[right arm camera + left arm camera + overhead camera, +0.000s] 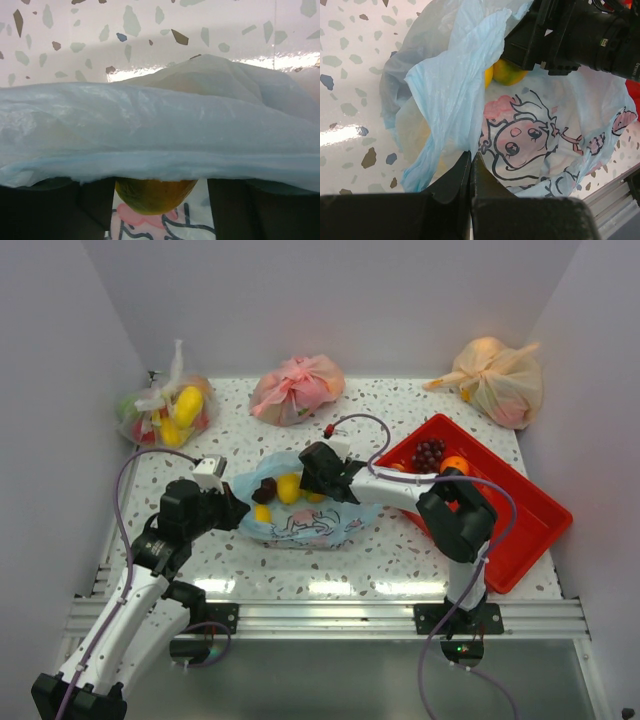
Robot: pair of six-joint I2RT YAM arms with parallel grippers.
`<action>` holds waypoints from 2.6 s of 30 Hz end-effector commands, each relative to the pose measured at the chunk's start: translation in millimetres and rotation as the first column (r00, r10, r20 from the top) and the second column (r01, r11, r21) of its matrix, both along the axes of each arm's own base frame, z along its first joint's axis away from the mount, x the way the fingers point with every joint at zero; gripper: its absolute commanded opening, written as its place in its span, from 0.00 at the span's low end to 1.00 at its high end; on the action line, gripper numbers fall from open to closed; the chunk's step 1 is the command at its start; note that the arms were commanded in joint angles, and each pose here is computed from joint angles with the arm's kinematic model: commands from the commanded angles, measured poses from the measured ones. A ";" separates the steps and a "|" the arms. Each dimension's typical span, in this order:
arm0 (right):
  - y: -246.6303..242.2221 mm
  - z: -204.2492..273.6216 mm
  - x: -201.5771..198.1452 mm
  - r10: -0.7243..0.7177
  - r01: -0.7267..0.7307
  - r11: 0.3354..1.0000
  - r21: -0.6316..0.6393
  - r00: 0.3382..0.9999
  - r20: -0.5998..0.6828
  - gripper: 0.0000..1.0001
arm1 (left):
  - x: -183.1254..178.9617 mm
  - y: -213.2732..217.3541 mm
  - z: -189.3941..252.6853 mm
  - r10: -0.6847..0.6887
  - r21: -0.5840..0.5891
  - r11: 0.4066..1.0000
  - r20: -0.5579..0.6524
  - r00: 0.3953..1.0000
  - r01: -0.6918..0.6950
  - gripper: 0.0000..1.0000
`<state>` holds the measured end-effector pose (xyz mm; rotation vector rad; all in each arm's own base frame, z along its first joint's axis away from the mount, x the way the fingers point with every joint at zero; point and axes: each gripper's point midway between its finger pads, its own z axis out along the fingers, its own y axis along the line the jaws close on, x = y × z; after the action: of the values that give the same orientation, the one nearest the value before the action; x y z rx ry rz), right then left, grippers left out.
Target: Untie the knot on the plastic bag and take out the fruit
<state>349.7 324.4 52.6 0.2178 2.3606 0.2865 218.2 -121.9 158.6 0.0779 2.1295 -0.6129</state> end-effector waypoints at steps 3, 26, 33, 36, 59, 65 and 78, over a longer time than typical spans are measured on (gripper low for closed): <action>3.4 33.6 -6.3 0.092 -0.095 0.995 0.040 0.994 0.056 0.36 | 6.3 -3.0 10.2 -0.016 -0.014 1.000 0.057 0.998 0.017 0.00; 34.1 226.9 -122.6 0.808 -0.879 0.446 0.167 0.476 0.347 0.17 | 7.8 -1.2 4.8 -0.005 -0.004 1.000 0.035 0.999 0.005 0.00; -110.4 224.0 -19.4 0.406 -0.416 0.908 -0.046 0.850 0.336 0.16 | 7.9 -1.2 5.8 -0.005 -0.004 1.000 0.040 0.999 0.005 0.00; -187.9 202.0 -0.2 0.174 -0.145 0.982 -0.117 0.942 0.287 0.13 | 7.5 -1.4 5.6 -0.006 -0.006 1.000 0.038 0.999 0.006 0.00; -338.9 33.8 -25.8 -0.394 0.400 0.915 0.055 0.914 -0.092 0.82 | 7.5 -1.5 5.5 -0.007 -0.004 1.000 0.039 0.999 0.007 0.00; -334.7 65.5 -25.7 -0.350 0.349 0.935 0.062 0.937 -0.008 0.99 | 8.1 -1.3 4.8 -0.005 -0.003 1.000 0.035 0.999 0.005 0.00; -165.1 209.0 -25.6 0.172 -0.235 0.966 0.103 0.890 0.423 0.94 | 8.9 -1.1 1.9 -0.001 0.001 1.000 0.020 1.000 0.001 0.00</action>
<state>319.9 113.0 217.2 0.1485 2.0671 0.4266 219.8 -122.4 152.6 0.0748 2.1563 -0.6080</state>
